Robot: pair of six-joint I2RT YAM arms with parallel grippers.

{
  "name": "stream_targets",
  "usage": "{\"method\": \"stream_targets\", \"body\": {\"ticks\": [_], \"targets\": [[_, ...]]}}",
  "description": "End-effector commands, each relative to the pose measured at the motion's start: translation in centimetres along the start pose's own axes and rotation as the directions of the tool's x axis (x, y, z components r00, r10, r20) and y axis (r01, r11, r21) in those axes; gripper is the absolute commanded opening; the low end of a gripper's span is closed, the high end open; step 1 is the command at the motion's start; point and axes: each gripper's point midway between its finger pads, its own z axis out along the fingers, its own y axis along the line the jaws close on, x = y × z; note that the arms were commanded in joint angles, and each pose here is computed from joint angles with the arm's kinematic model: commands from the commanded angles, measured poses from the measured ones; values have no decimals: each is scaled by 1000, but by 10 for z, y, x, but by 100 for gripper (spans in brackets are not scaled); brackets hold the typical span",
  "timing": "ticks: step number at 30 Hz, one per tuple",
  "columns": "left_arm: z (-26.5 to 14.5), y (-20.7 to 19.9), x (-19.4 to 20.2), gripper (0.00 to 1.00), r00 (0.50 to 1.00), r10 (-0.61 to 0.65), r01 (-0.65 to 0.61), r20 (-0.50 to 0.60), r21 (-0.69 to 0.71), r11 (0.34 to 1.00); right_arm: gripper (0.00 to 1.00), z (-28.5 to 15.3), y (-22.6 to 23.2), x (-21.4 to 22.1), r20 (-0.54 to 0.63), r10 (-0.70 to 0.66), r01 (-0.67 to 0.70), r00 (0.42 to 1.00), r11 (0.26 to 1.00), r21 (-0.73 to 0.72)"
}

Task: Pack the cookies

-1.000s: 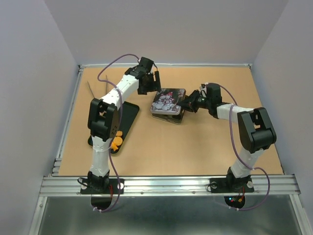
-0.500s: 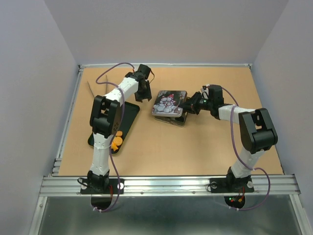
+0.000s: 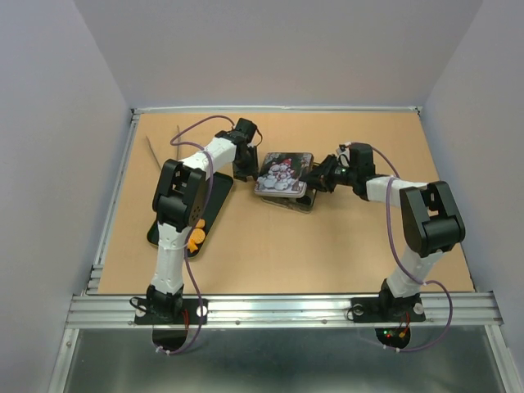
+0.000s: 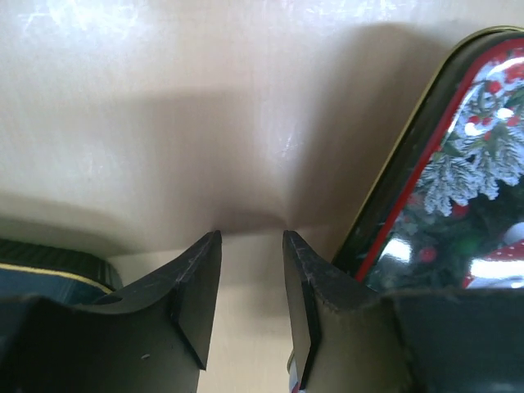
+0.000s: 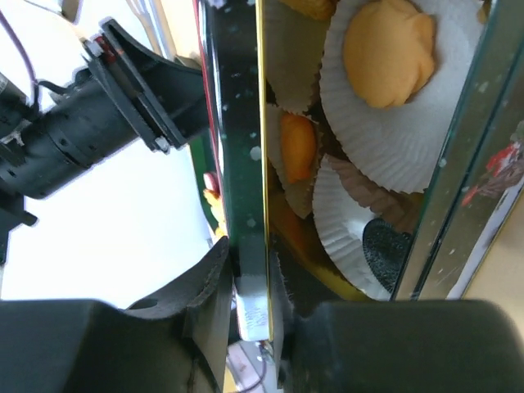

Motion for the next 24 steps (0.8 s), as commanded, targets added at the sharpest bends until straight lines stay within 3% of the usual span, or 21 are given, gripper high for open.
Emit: {"method": "stream_targets", "body": {"ticks": [1, 10, 17, 24], "targets": [[6, -16, 13, 47, 999, 31, -29, -32, 80, 996, 33, -4, -27, 9, -2, 32, -32, 999, 996, 83], [1, -26, 4, 46, 999, 34, -33, -4, 123, 992, 69, -8, -29, 10, 4, 22, -23, 1000, 994, 106], [0, -27, 1, 46, 999, 35, -35, 4, 125, 991, 91, -15, -17, 5, 16, -20, 18, 1000, 992, 126], [-2, -28, -3, 46, 999, 37, -38, 14, 128, 991, 95, -29, -27, 4, 11, -35, 31, 999, 962, 270]]}}
